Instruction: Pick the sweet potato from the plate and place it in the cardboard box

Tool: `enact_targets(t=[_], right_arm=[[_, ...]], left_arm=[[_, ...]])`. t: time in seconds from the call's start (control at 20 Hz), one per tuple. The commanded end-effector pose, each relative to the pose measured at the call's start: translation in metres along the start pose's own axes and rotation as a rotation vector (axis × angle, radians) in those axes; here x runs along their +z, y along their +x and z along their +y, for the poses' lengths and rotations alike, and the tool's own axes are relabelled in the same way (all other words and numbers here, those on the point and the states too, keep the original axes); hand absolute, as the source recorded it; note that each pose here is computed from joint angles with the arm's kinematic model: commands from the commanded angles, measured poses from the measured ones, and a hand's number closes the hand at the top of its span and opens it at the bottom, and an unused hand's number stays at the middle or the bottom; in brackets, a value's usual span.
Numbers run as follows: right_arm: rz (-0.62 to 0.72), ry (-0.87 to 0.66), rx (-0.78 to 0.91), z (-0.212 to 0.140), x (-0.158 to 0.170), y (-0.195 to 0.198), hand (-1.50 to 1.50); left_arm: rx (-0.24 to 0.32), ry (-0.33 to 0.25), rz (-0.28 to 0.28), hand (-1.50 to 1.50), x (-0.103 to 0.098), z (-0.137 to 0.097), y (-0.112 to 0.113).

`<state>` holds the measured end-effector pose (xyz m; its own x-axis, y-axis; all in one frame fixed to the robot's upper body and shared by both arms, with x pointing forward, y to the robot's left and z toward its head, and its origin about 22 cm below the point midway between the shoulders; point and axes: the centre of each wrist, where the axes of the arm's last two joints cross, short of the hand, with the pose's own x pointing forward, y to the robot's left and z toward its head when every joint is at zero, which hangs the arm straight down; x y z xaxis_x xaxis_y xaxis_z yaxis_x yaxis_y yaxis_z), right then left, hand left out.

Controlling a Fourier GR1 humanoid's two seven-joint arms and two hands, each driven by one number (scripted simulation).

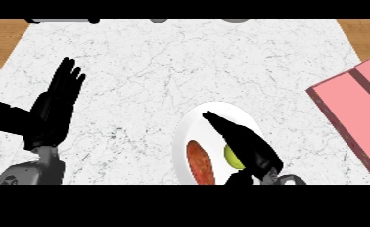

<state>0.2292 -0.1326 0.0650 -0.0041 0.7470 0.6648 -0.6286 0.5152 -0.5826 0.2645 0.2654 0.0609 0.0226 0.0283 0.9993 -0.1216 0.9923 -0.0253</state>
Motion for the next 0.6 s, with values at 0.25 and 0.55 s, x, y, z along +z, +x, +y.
enact_targets(t=[0.25, 0.55], right_arm=[[-0.001, 0.023, -0.005, 0.017, -0.017, 0.006, -1.50], [0.022, 0.036, 0.008, 0.022, -0.023, 0.012, -1.50]], left_arm=[[-0.007, -0.013, -0.009, 0.00, 0.003, -0.001, 0.002], [0.008, -0.006, 0.012, 0.00, 0.004, -0.012, -0.018]])
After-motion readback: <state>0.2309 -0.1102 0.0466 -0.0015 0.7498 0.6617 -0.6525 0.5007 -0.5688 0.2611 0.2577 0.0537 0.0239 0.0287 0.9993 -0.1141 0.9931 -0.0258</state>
